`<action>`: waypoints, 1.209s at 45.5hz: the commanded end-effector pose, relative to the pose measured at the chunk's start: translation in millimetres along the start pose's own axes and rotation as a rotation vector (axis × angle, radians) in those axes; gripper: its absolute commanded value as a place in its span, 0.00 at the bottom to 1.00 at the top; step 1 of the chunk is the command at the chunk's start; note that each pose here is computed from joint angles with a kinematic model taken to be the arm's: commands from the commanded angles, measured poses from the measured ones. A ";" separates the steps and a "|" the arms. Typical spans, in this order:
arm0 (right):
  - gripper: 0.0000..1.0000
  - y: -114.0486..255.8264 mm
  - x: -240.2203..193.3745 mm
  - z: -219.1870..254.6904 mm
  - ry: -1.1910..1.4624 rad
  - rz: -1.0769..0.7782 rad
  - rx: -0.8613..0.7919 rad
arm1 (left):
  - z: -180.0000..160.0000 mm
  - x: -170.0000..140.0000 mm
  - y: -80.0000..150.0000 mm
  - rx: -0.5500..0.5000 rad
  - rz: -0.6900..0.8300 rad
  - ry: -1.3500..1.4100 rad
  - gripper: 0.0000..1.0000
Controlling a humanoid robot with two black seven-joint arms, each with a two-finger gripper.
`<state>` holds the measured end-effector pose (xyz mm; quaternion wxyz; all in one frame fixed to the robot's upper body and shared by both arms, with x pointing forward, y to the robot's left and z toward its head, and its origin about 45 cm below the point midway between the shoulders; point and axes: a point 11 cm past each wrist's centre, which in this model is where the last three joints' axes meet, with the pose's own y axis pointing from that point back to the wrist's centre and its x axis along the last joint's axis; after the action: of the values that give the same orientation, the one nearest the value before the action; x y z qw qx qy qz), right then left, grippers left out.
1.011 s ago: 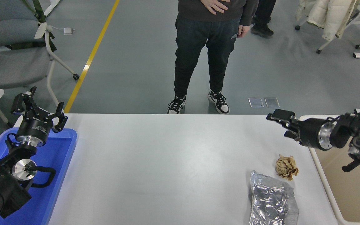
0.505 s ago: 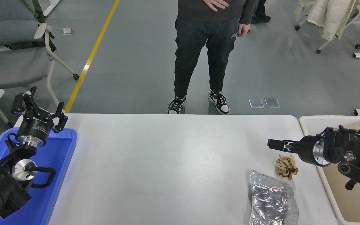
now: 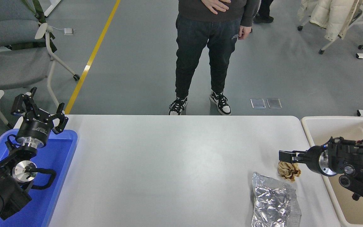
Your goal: Clean the table surface
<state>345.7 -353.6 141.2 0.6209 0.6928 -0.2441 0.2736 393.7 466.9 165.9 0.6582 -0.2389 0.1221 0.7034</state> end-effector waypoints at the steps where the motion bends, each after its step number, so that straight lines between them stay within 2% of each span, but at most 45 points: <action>1: 0.99 12.8 -4.1 -12.1 0.018 -0.005 0.073 | 0.0 -0.1 -0.1 0.000 0.000 0.000 1.00; 8: 0.99 18.2 -7.6 -9.9 0.029 -0.015 0.080 | 0.0 -0.2 -0.1 0.000 -0.001 0.000 1.00; 31: 0.99 28.7 -68.1 23.8 0.016 -0.121 0.005 | 0.0 -0.3 -0.1 0.000 -0.002 0.001 1.00; 40: 0.99 32.9 -92.7 8.8 -0.005 -0.160 0.051 | 0.0 -0.3 -0.1 0.000 -0.002 0.001 1.00; 55: 0.99 28.9 -94.8 -2.0 -0.013 -0.142 0.080 | 0.0 -0.3 -0.1 0.000 -0.002 0.001 1.00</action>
<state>260.6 -360.1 103.3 0.6156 0.7296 -0.1849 0.2337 393.7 466.7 166.0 0.6587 -0.2394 0.1222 0.7028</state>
